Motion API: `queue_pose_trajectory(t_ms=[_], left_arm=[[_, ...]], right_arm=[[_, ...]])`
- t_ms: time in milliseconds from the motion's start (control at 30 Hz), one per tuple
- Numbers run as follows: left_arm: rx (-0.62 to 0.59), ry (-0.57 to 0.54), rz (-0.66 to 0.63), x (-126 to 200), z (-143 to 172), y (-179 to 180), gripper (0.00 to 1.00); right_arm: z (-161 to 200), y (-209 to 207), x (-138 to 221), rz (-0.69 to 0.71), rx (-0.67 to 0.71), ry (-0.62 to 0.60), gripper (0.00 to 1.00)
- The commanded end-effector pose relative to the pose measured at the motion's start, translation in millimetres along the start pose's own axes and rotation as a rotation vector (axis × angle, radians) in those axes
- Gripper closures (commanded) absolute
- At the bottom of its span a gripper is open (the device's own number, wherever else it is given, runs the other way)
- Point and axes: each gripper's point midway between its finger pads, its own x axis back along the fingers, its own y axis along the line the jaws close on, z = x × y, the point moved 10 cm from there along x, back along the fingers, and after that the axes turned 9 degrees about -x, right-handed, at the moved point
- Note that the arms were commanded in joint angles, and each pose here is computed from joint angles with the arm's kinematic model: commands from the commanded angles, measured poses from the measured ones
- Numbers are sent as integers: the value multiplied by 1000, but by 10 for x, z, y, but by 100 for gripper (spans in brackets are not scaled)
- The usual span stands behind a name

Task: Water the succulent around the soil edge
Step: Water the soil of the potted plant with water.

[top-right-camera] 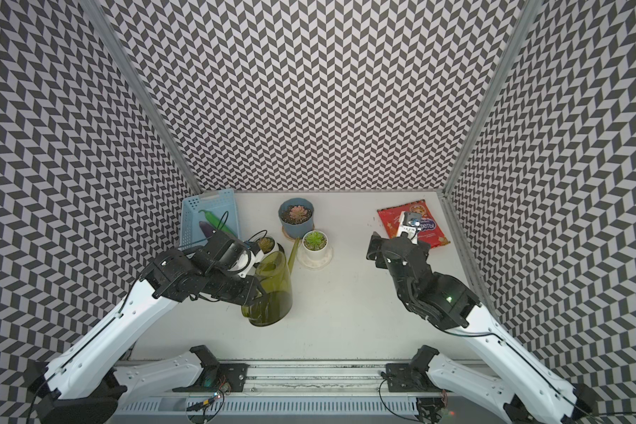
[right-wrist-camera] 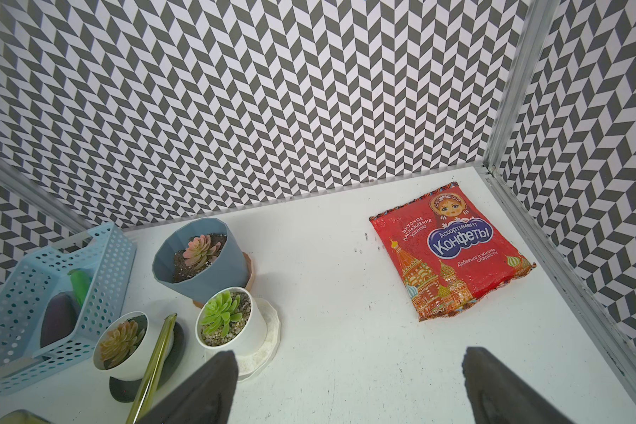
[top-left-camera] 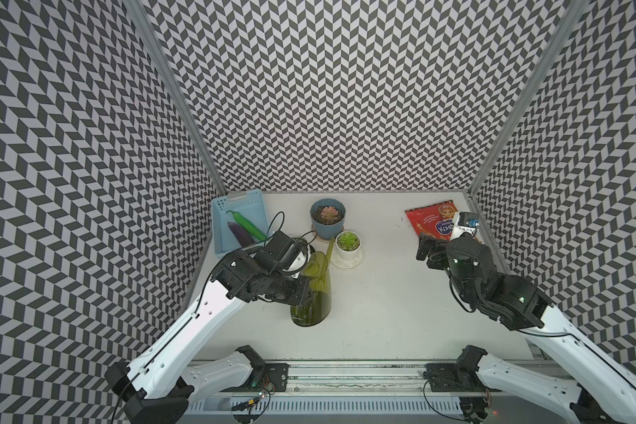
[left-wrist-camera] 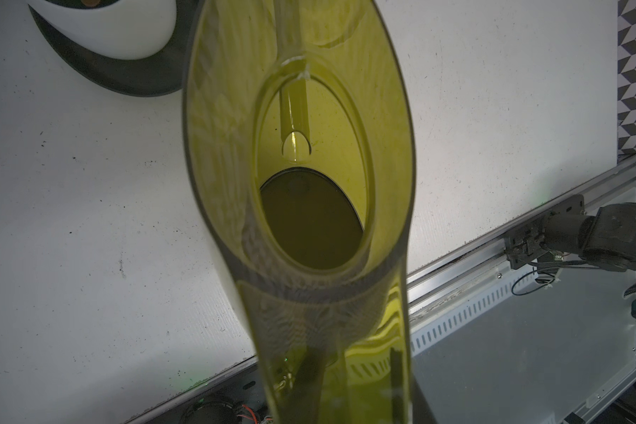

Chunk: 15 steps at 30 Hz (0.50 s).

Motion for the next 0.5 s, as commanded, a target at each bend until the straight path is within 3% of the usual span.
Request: queue_pose_trajectory(t_ms=[0, 467], left_arm=[[-45, -10, 26, -8, -26, -20, 100], [-79, 44, 28, -140, -31, -4, 100]], right_arm=[[-43, 8, 20, -25, -36, -30, 0], [17, 24, -31, -19, -30, -11, 0]])
